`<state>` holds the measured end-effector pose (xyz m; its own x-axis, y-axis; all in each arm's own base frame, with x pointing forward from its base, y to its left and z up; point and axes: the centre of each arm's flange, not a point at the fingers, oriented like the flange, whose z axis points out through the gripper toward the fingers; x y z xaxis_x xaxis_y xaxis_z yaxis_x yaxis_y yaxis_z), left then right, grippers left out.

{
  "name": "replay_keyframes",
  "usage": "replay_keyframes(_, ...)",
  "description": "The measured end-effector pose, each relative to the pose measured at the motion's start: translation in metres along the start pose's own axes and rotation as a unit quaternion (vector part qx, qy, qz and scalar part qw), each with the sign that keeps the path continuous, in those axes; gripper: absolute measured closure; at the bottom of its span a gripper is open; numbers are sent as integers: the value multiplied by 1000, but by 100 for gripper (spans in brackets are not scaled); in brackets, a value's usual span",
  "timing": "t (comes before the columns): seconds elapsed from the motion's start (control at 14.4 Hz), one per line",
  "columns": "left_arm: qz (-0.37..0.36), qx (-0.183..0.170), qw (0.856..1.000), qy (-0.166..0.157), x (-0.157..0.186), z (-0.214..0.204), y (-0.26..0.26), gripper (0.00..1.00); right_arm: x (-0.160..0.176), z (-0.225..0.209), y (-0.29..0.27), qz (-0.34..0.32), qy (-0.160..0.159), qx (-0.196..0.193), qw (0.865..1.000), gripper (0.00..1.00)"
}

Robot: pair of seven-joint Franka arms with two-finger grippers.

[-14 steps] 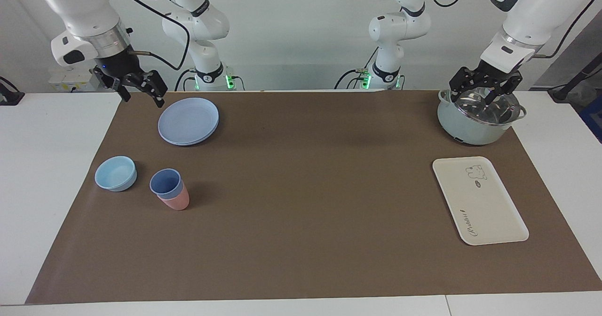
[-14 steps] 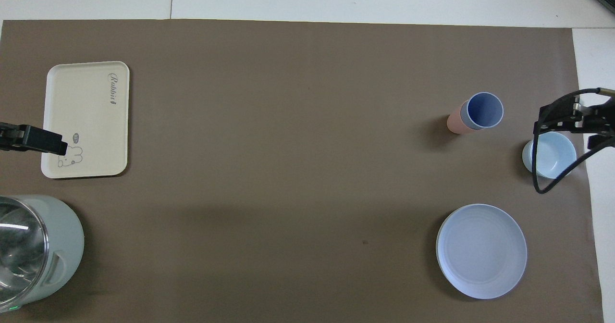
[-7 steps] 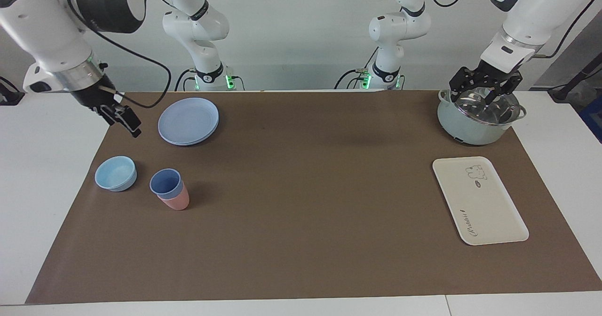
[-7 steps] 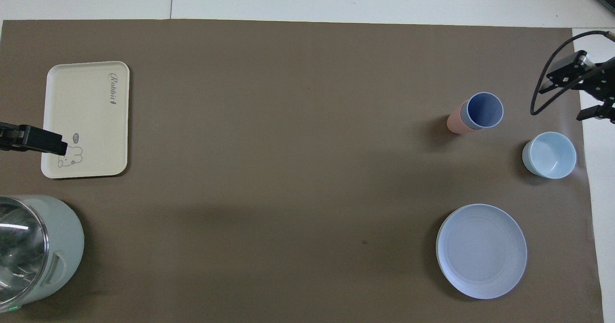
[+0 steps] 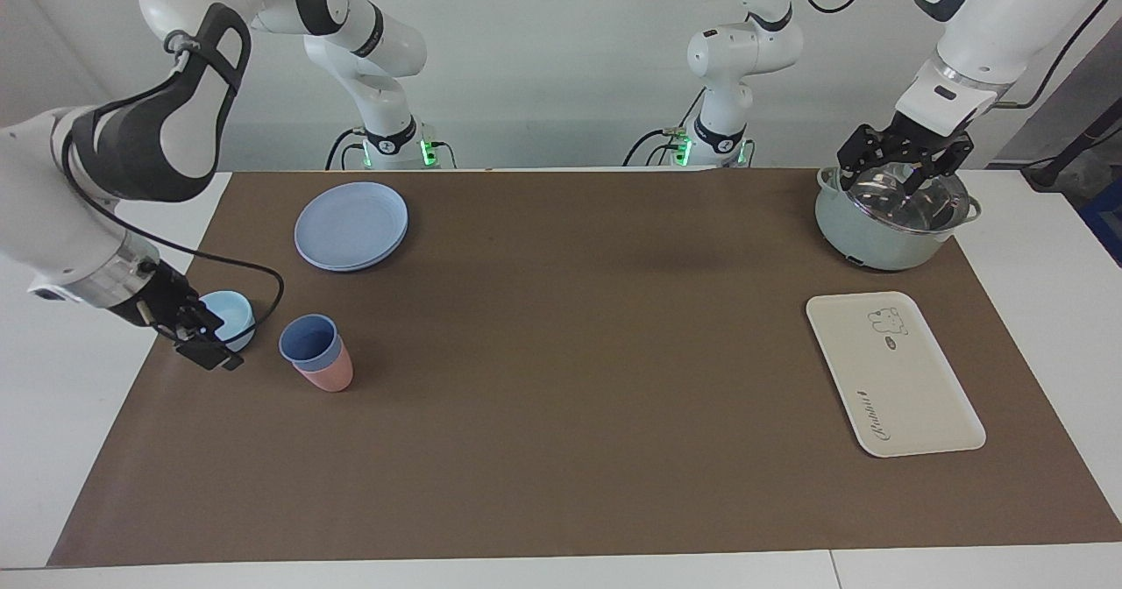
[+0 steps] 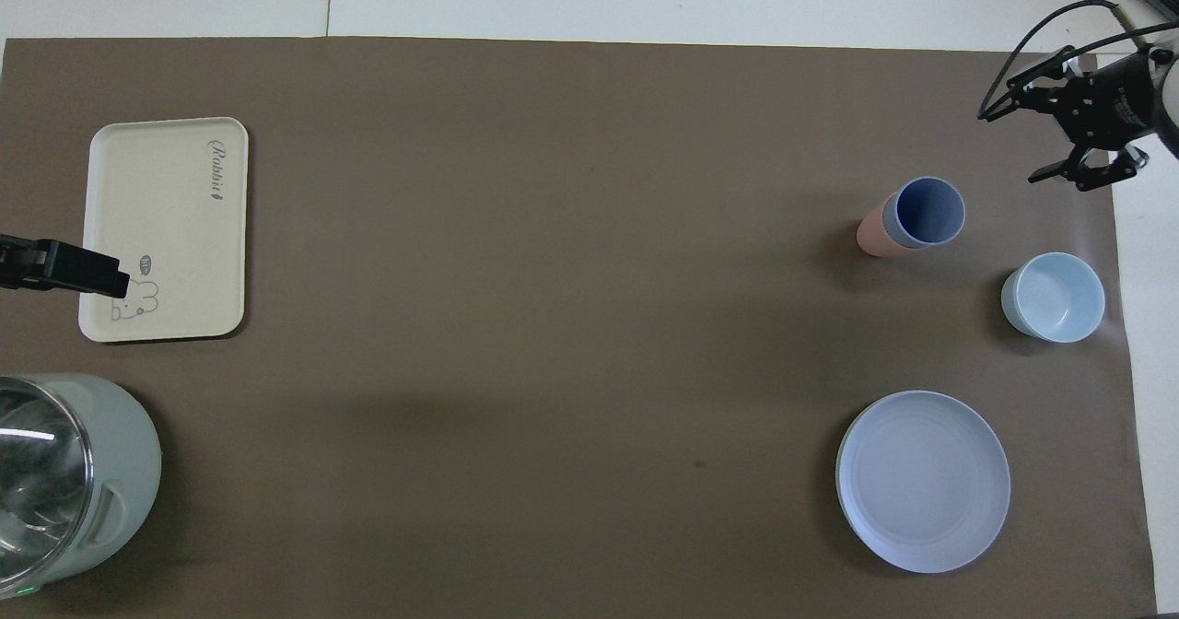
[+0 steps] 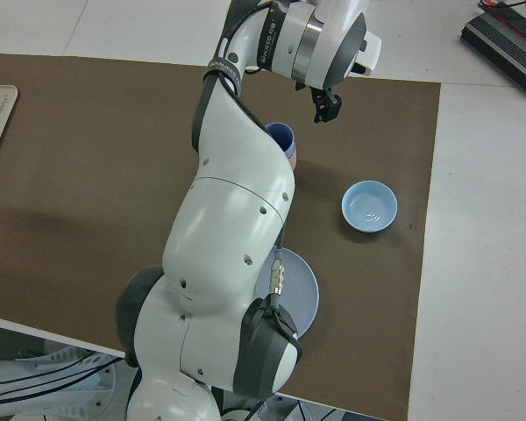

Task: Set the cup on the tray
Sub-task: 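Lower the right gripper onto the nested pink and blue cups and grasp, then lift the nested cups with the right gripper toward the table center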

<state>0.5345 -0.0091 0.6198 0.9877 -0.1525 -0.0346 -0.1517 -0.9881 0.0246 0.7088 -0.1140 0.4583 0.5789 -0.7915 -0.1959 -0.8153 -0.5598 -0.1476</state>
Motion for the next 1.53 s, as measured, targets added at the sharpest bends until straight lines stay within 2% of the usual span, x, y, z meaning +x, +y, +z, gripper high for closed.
replay_keyframes(0.14,0,0,1000,0,0,0,0,0,19,39,5,24,-42,13,999,12)
replay_keyframes(0.28,0,0,1000,0,0,0,0,0,30,74,9,37,-68,9,997,12)
replay_keyframes(0.69,0,0,1000,0,0,0,0,0,30,129,12,61,-104,-21,993,11)
replay_keyframes(0.83,0,0,1000,0,0,0,0,0,26,150,20,70,-124,-29,989,11)
replay_keyframes(0.97,0,0,1000,0,0,0,0,0,21,169,25,87,-154,-18,984,11)
replay_keyframes(1.11,0,0,1000,0,0,0,0,0,15,177,30,98,-174,-12,980,11)
replay_keyframes(1.53,0,0,1000,0,0,0,0,0,-1,173,30,109,-205,7,973,11)
